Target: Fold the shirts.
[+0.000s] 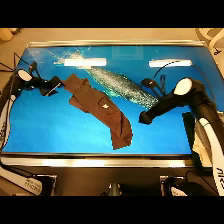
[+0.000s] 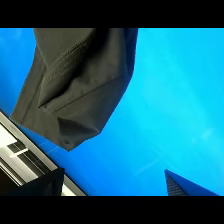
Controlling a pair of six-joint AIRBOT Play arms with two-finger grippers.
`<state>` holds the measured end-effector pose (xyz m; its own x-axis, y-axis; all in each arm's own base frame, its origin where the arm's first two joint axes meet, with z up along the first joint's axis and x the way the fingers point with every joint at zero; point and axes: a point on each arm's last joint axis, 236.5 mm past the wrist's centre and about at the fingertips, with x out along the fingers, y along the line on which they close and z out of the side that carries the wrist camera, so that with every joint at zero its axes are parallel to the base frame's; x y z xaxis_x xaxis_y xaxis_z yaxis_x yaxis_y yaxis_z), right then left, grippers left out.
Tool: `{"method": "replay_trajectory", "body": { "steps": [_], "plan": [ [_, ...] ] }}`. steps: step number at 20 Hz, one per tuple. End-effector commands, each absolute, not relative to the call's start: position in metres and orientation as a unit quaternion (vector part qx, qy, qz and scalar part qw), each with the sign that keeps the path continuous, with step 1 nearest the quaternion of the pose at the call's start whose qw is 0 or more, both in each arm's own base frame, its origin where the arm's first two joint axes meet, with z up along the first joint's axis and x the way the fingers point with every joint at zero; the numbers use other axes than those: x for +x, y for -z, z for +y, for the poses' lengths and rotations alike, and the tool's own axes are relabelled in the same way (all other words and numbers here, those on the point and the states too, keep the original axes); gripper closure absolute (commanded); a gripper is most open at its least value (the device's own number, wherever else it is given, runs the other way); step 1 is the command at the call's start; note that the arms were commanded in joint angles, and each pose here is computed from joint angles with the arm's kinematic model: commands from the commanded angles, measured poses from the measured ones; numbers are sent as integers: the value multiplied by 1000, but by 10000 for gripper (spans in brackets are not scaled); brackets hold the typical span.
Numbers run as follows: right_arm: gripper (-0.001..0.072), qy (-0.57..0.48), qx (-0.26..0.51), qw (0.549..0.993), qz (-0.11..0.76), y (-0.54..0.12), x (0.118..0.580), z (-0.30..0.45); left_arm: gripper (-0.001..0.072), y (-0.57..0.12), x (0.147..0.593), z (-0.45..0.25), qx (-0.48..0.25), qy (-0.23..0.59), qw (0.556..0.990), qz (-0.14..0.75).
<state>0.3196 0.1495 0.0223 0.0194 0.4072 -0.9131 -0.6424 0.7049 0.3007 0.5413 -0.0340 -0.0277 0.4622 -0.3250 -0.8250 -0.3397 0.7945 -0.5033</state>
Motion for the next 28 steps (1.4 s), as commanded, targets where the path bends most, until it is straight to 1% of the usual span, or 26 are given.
{"method": "replay_trajectory", "body": {
  "steps": [1, 6, 7, 8, 9, 10, 12, 15, 18, 19, 20, 21, 22, 23, 24, 26, 28],
  "plan": [
    [8, -386, -103, 687, 607, 8, 314, 167, 96, 60, 571, -57, -417, -2, 765, 491],
    [1, -394, -99, 662, 630, 33, 309, 168, 104, 71, 595, -86, -417, 12, 788, 452],
    [0, -398, -103, 651, 637, 41, 302, 171, 208, 71, 598, -87, -417, 10, 793, 445],
    [0, -410, -112, 638, 642, 49, 293, 176, 489, 70, 600, -87, -417, 10, 795, 441],
    [0, -420, -120, 624, 648, 57, 283, 182, 677, 67, 601, -87, -415, 11, 797, 438],
    [0, -425, -125, 613, 654, 66, 274, 188, 675, 62, 601, -87, -407, 18, 803, 435],
    [0, -429, -123, 609, 656, 80, 270, 201, 675, 48, 602, -88, -375, 40, 822, 426],
    [1, -462, -74, 604, 645, 86, 264, 239, 675, 24, 600, -91, -352, 62, 837, 415],
    [7, -467, -77, 611, 634, 95, 265, 256, 675, 11, 596, -94, -350, 71, 837, 415],
    [21, -464, -75, 617, 631, 98, 268, 259, 675, 9, 593, -96, -349, 75, 835, 419],
    [130, -453, -71, 623, 633, 99, 272, 259, 675, 6, 591, -98, -349, 78, 834, 421],
    [328, -448, -66, 625, 636, 99, 272, 259, 675, 2, 590, -99, -348, 81, 834, 421],
    [555, -448, -66, 623, 637, 99, 272, 259, 675, -4, 589, -99, -347, 84, 835, 418],
    [681, -448, -65, 622, 638, 98, 271, 259, 676, -14, 589, -99, -346, 86, 839, 411],
    [680, -450, -69, 621, 637, 95, 270, 258, 676, -26, 588, -99, -343, 91, 844, 402],
    [681, -452, -100, 637, 617, 77, 280, 253, 676, -66, 588, -98, -303, 118, 871, 367],
    [682, -433, -173, 681, 565, 37, 309, 235, 677, -126, 584, -99, -245, 153, 905, 312]
  ]
}}
